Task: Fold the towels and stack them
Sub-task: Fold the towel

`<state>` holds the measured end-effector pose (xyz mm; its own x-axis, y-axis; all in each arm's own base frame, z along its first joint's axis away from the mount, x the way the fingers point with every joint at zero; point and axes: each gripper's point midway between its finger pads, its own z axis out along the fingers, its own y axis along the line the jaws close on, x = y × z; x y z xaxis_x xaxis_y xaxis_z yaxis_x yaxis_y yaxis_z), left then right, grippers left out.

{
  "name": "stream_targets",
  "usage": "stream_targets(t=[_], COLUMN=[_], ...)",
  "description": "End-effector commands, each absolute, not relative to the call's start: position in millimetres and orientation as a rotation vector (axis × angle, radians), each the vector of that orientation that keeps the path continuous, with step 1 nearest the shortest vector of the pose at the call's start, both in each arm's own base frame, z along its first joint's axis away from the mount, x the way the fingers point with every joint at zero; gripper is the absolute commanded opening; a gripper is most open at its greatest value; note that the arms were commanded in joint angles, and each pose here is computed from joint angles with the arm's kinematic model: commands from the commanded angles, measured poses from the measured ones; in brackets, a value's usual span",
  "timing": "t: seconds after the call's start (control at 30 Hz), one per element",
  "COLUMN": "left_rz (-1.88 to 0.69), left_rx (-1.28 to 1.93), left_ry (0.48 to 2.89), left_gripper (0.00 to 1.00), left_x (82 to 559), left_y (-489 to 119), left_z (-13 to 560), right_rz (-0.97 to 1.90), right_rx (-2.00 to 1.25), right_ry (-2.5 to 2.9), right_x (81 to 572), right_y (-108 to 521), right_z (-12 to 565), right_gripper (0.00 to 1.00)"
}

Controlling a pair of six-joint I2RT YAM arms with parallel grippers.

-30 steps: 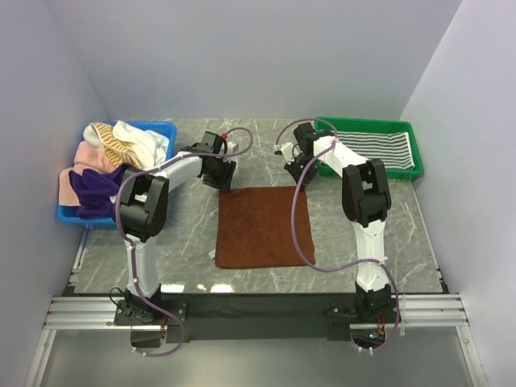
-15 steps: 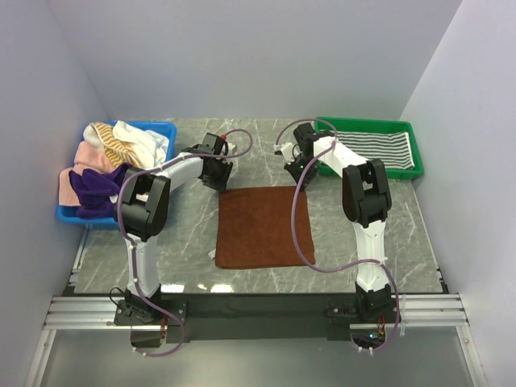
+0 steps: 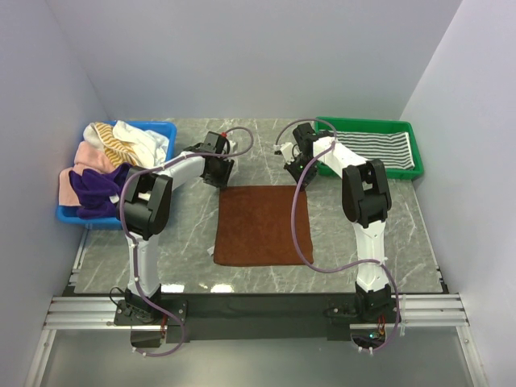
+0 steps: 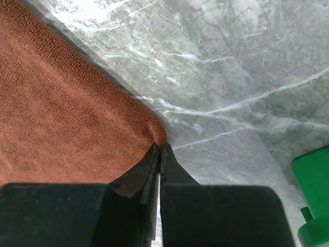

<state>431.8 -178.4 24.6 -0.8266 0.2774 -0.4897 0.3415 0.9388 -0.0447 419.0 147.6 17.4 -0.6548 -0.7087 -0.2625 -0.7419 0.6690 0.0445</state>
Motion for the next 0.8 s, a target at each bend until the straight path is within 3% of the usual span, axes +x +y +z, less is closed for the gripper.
stream_targets(t=[0.0, 0.33, 0.77], left_rz=[-0.155, -0.233, -0.246], left_rx=[0.425, 0.426, 0.476], left_ry=[2.586, 2.495, 2.572], left_gripper=[0.43, 0.46, 0.46], left_x=[440, 450, 440], left_y=[-177, -187, -186], left_z=[28, 67, 41], right_rz=[0.127, 0.112, 0.106], right_rx=[-1.161, -1.160, -1.157], right_ry=[2.638, 2.646, 2.648], right_x=[429, 428, 429], right_y=[139, 135, 135], right_z=[16, 14, 15], right_gripper=[0.00, 0.00, 0.00])
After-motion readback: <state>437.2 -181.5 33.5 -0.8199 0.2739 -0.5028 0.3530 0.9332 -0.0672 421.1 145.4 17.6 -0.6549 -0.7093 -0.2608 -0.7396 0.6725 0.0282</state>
